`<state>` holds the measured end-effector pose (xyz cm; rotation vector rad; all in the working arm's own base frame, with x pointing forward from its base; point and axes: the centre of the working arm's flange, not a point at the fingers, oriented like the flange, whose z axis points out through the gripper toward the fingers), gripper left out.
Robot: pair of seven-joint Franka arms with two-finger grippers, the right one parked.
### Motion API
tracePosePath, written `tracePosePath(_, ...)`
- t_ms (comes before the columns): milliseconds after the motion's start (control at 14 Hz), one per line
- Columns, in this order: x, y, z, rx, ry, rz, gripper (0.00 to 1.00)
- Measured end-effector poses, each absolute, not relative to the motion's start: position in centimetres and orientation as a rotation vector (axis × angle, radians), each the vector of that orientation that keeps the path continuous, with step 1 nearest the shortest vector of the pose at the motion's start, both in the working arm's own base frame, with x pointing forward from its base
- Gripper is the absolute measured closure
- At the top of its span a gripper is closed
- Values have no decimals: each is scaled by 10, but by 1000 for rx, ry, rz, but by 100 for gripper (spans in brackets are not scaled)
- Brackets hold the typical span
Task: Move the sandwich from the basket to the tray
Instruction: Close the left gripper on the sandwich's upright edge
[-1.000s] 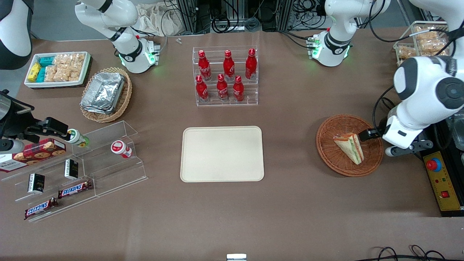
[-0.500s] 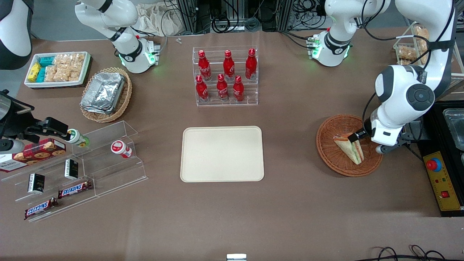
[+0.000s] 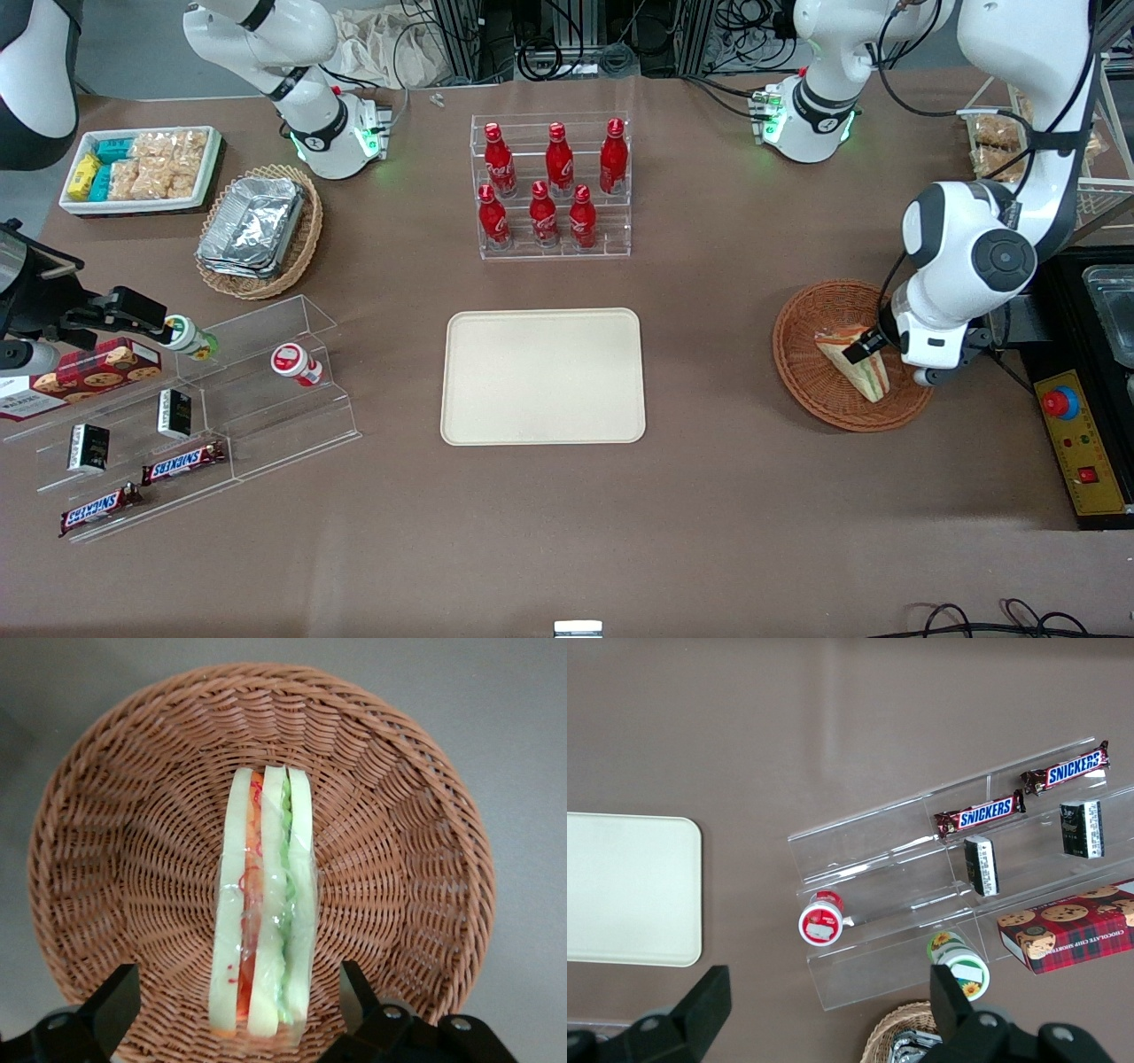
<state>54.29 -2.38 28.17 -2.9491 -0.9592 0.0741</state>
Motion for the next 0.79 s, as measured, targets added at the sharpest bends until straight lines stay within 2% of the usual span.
tracePosePath(571,542,-24,253,-2945,-978,88,3)
tracePosePath(786,542,-25,247,-2940,-993,90,36)
